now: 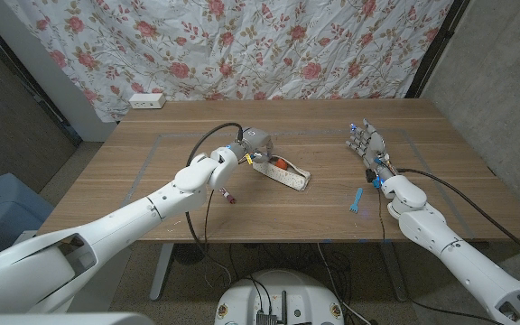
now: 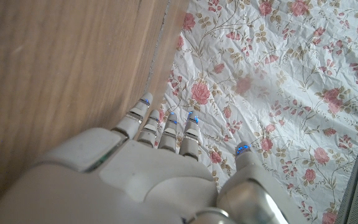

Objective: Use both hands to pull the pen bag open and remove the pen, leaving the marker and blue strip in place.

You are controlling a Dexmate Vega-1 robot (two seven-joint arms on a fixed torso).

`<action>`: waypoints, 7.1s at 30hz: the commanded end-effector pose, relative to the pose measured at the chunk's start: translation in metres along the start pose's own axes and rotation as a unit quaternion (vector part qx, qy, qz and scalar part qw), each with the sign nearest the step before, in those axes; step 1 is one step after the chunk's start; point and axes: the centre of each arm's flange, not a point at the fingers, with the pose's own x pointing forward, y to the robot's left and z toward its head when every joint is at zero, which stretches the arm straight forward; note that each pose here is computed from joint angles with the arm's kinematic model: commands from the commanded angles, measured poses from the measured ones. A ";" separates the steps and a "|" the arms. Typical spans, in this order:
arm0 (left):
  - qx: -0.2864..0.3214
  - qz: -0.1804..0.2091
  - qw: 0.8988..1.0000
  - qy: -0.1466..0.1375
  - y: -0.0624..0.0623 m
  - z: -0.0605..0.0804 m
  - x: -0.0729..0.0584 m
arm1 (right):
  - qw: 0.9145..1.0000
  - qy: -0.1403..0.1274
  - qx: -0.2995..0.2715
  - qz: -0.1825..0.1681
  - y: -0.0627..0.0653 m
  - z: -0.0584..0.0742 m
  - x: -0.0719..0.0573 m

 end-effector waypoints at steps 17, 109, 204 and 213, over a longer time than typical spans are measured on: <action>0.008 -0.030 0.999 -0.012 -0.005 0.005 -0.002 | 1.000 0.000 0.003 -0.005 -0.003 -0.001 -0.005; -0.074 -0.112 0.991 -0.024 -0.016 -0.044 -0.002 | 0.999 -0.007 -0.035 0.005 -0.003 0.009 0.006; -0.183 -0.118 0.975 -0.031 -0.040 -0.050 -0.001 | 0.864 -0.089 -0.473 0.150 0.094 0.076 0.004; -0.184 -0.115 0.975 -0.035 -0.039 -0.050 0.000 | 0.836 -0.102 -0.509 0.177 0.109 0.083 0.007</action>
